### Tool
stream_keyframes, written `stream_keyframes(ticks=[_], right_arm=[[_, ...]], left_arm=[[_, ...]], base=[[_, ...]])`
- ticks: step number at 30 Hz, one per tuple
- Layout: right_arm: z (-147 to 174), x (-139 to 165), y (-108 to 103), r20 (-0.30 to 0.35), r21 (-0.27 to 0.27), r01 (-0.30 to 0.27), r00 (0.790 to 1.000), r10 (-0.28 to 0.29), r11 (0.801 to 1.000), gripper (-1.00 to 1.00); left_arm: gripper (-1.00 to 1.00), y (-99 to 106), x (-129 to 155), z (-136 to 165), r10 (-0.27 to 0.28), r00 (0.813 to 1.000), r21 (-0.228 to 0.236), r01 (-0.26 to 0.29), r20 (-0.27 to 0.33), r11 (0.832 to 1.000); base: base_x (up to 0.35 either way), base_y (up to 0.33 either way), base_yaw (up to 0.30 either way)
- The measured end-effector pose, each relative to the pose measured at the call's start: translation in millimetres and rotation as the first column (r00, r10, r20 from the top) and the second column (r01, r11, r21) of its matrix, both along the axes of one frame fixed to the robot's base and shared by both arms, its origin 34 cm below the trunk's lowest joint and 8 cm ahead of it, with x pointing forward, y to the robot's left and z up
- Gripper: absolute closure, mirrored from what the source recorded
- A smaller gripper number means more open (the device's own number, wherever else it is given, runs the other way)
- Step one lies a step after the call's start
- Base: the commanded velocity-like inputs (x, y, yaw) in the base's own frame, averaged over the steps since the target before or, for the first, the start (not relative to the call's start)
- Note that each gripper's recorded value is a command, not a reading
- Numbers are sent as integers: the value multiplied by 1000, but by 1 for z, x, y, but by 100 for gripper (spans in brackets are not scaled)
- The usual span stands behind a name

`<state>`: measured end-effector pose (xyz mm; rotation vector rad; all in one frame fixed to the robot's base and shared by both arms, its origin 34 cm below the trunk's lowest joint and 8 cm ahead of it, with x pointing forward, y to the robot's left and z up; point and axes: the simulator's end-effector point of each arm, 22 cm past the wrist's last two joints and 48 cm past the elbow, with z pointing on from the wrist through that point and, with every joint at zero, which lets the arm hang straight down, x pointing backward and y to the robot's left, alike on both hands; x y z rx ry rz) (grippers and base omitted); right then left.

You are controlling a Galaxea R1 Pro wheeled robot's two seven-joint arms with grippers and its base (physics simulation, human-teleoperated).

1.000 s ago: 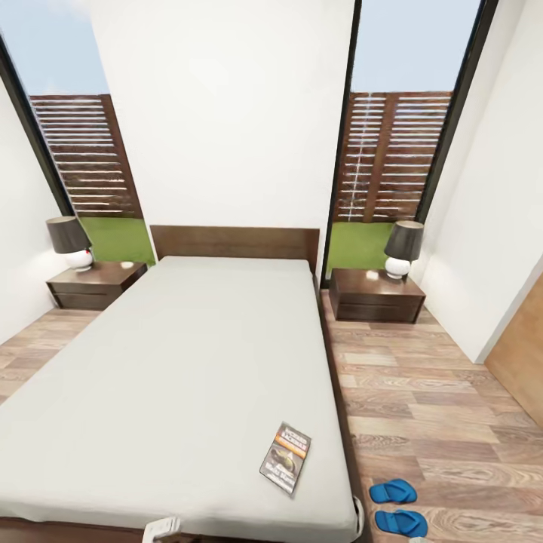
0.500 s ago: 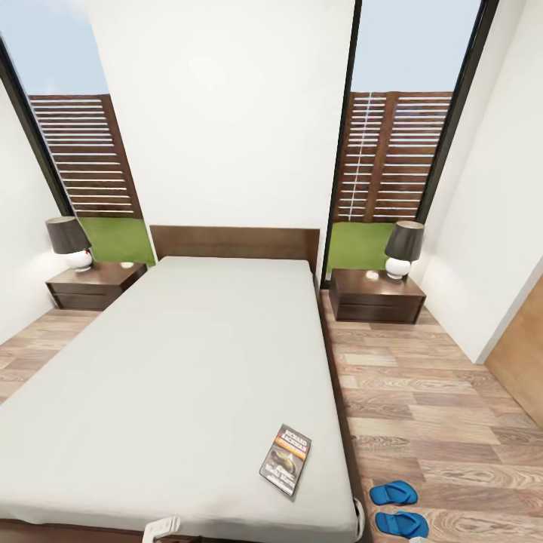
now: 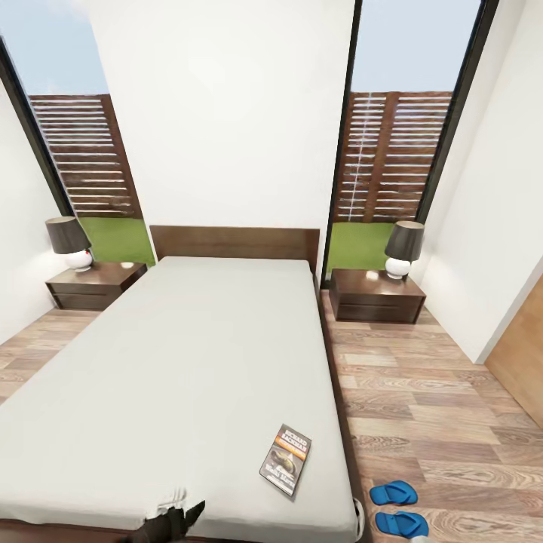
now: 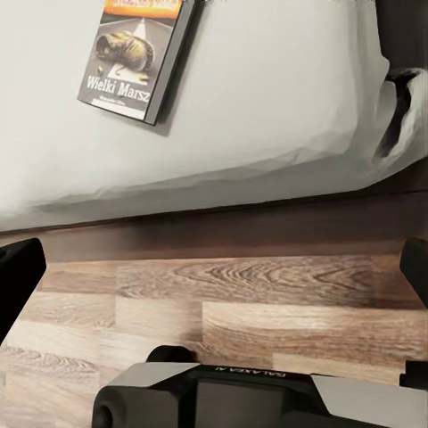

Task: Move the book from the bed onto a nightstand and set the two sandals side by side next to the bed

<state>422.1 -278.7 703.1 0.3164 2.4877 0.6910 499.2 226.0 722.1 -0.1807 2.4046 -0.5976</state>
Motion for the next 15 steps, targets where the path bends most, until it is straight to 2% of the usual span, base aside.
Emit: stream_keyframes(ticks=[2,6,9,15], right_arm=[[0,0,-1,-1,1,3,1000,-3,1000,-100],[0,0,-2,-3,2,6,1000,-6,1000,-100],[0,0,-3,-2,1,6,1000,-6,1000,-100],[0,0,-3,-1,0,7,1000,-7,1000,-100]], left_arm=[[-100,-7,20,14,-8,1000,-14,9,27,1000],[-100,-28,45,37,-34,999,-58,35,20,998],[-100,-55,74,72,-57,998,-111,61,36,992],[-100,-106,127,157,-81,983,-186,112,164,976]], base=[[0,0,0],[0,0,0],[0,0,0],[0,0,0]])
